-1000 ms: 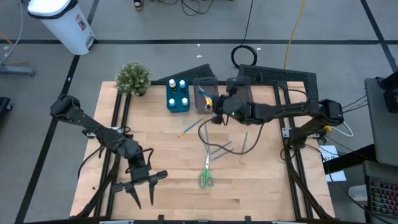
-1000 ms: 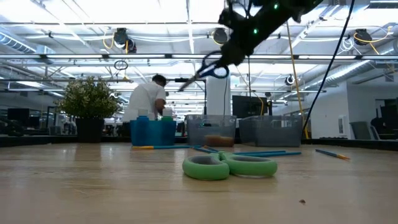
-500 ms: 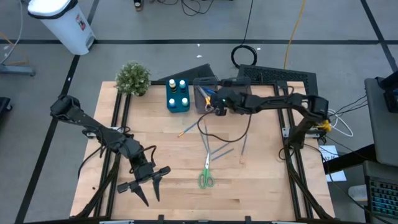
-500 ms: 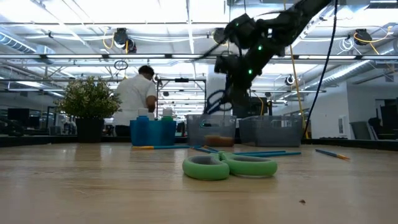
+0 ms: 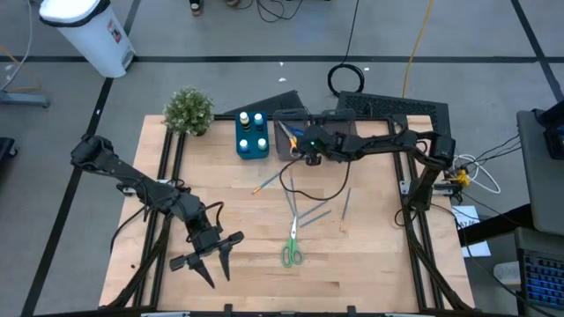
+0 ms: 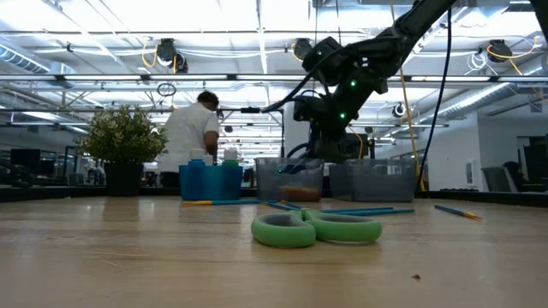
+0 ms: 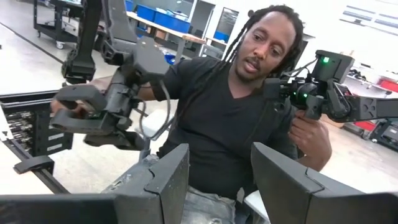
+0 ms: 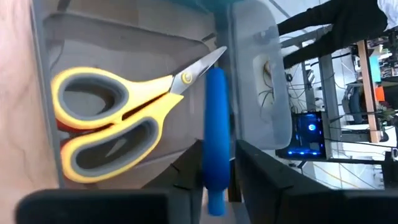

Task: Pick & Place Paint Supplies
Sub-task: Put the blue scissors into the left black bin, then put the blue paint brush into the right black bin

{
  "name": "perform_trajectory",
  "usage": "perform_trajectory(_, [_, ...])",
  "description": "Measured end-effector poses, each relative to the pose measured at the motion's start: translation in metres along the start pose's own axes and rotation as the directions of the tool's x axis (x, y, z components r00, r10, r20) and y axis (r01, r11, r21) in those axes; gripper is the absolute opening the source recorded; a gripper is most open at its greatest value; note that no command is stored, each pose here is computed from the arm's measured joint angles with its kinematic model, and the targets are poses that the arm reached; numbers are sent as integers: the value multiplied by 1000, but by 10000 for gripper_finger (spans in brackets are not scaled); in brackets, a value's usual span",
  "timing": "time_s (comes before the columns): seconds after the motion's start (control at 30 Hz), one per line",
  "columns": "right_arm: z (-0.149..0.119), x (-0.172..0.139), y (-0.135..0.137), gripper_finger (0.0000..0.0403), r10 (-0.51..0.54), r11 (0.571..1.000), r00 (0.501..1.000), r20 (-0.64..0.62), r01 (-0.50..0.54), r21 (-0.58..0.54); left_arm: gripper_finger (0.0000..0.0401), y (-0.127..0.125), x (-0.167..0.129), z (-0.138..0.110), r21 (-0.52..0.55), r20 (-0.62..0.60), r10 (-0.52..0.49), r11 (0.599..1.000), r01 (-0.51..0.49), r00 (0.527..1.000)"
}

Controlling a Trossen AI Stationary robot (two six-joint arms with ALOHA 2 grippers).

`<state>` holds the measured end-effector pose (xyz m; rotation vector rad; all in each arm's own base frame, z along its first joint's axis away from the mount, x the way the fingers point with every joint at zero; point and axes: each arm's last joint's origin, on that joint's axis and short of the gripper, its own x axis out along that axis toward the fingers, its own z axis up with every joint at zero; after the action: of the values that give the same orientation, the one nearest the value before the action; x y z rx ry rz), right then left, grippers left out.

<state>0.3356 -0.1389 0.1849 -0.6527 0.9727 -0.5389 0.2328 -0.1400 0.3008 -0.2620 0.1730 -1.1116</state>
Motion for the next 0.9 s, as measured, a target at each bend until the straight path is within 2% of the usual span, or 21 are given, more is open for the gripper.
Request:
perform_trajectory(0.2, [5, -6, 2, 128, 4, 1000, 1000, 18, -4, -3, 182, 6, -4, 2, 0, 8, 26, 1000, -26, 1000])
perform_trajectory(0.37, [11, -17, 6, 148, 11, 1000, 999, 47, -11, -7, 182, 12, -9, 3, -3, 13, 53, 999, -53, 998])
perform_trajectory(0.6, [29, -53, 1, 160, -4, 997, 986, 164, -9, 78, 182, 20, -15, 4, -21, 10, 94, 995, -94, 996])
perform_trajectory(0.77, [35, -81, -14, 162, 13, 986, 958, 286, -60, 154, 182, 24, -18, 5, -21, 15, 112, 994, -112, 994])
perform_trajectory(0.9, [32, -95, -26, 162, 53, 957, 939, 341, -145, 252, 182, 26, -20, 6, -22, 18, 122, 992, -122, 992])
